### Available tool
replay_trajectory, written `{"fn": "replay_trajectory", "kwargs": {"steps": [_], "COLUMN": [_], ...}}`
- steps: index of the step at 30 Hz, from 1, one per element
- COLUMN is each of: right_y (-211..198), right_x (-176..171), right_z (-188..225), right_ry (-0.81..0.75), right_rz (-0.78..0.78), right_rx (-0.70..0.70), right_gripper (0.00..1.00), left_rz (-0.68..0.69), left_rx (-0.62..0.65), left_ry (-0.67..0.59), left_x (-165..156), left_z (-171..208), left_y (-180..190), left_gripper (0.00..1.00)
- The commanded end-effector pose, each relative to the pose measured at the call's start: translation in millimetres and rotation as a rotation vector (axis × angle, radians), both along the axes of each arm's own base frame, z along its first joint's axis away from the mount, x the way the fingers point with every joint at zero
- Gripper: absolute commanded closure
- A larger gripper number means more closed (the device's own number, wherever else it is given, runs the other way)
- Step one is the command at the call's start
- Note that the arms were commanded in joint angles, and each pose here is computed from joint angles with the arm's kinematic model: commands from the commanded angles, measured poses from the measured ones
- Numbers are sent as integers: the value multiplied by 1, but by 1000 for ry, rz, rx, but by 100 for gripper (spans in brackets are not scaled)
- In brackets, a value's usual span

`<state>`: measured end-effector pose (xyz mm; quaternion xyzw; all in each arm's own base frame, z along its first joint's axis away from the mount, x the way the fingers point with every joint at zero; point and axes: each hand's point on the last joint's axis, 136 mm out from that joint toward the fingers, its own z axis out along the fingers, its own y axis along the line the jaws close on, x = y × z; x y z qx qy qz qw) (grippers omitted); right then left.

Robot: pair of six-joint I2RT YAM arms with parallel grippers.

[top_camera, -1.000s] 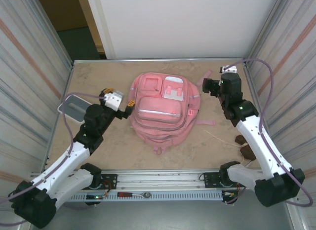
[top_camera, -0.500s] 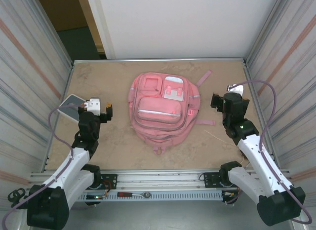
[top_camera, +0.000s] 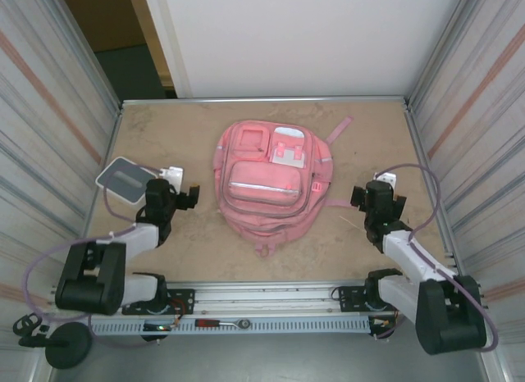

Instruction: Pack the student bag

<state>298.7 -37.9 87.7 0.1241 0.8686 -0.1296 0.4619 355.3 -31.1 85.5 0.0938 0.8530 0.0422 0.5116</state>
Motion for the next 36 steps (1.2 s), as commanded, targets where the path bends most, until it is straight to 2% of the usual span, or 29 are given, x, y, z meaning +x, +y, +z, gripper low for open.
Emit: {"fn": "replay_trajectory", "kwargs": {"steps": [1, 4, 7, 8, 10, 12, 14, 18, 20, 36], "right_y": [10, 19, 26, 30, 33, 36, 34, 16, 16, 16], "right_x": [29, 40, 51, 56, 65, 76, 82, 94, 94, 96], "right_z": [22, 25, 27, 28, 29, 27, 19, 0, -6, -4], "right_ry": [-137, -194, -235, -247, -258, -237, -238, -250, -198, -202], "right_rz": [69, 129, 172, 192, 220, 249, 257, 219, 218, 224], "right_rx": [28, 39, 54, 55, 47, 13, 8, 97, 118, 126], "right_gripper": [1, 1, 1, 1, 1, 1, 1, 1, 1, 1], "left_rz": [-64, 51, 82, 77, 32, 18, 19, 18, 18, 21], "left_rx": [-13, -50, -133, -143, -135, -146, -142, -143, -143, -129], "left_ry": [-114, -116, -148, -100, -128, -83, -105, -90, -90, -90], "left_x": [29, 40, 41, 38, 43, 39, 42, 41, 40, 40], "left_z": [30, 18, 9, 6, 9, 5, 6, 5, 6, 6], "left_y": [-12, 12, 29, 27, 21, 18, 18, 18, 18, 17], "left_gripper": [1, 1, 1, 1, 1, 1, 1, 1, 1, 1]}}
